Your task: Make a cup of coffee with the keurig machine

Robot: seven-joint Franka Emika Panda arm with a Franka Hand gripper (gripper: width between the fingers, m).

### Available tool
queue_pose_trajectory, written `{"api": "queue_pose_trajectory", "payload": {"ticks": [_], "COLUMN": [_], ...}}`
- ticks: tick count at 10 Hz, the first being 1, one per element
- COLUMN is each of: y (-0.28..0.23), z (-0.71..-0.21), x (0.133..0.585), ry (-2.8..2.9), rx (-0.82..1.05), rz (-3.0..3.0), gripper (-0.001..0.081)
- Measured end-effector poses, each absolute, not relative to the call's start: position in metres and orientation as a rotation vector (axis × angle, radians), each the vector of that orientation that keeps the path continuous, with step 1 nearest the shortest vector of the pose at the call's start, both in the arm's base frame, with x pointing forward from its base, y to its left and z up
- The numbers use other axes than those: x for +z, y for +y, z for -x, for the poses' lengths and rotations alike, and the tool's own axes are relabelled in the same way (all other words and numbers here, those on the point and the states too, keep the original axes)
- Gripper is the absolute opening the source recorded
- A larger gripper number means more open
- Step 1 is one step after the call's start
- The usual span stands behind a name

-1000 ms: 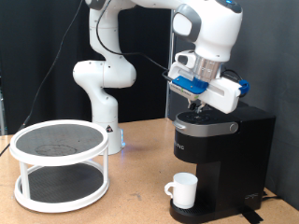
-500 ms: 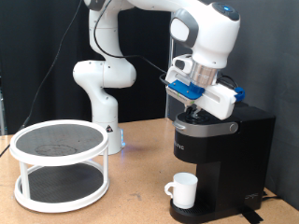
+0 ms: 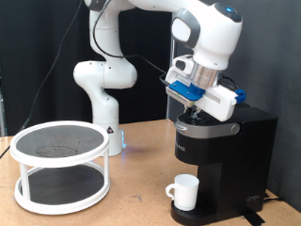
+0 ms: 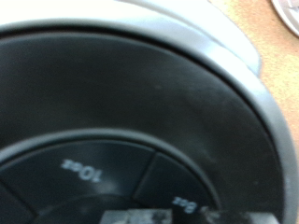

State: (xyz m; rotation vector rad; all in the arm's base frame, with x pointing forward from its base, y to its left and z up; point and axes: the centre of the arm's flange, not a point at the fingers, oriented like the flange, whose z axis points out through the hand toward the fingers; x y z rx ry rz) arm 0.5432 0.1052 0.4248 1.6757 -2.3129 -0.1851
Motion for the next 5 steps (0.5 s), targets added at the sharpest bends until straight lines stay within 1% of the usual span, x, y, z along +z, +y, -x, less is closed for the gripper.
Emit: {"api": "queue_pose_trajectory", "payload": {"ticks": [2, 5], "y": [0.103, 0.087], "z": [-0.541, -0.526], "x": [0.429, 0.452], "ry": [-2.346, -2.386], "rx": [-0.207, -0.193], "rz": [-1.781, -1.921], "gripper": [0.0000, 0.0000]}}
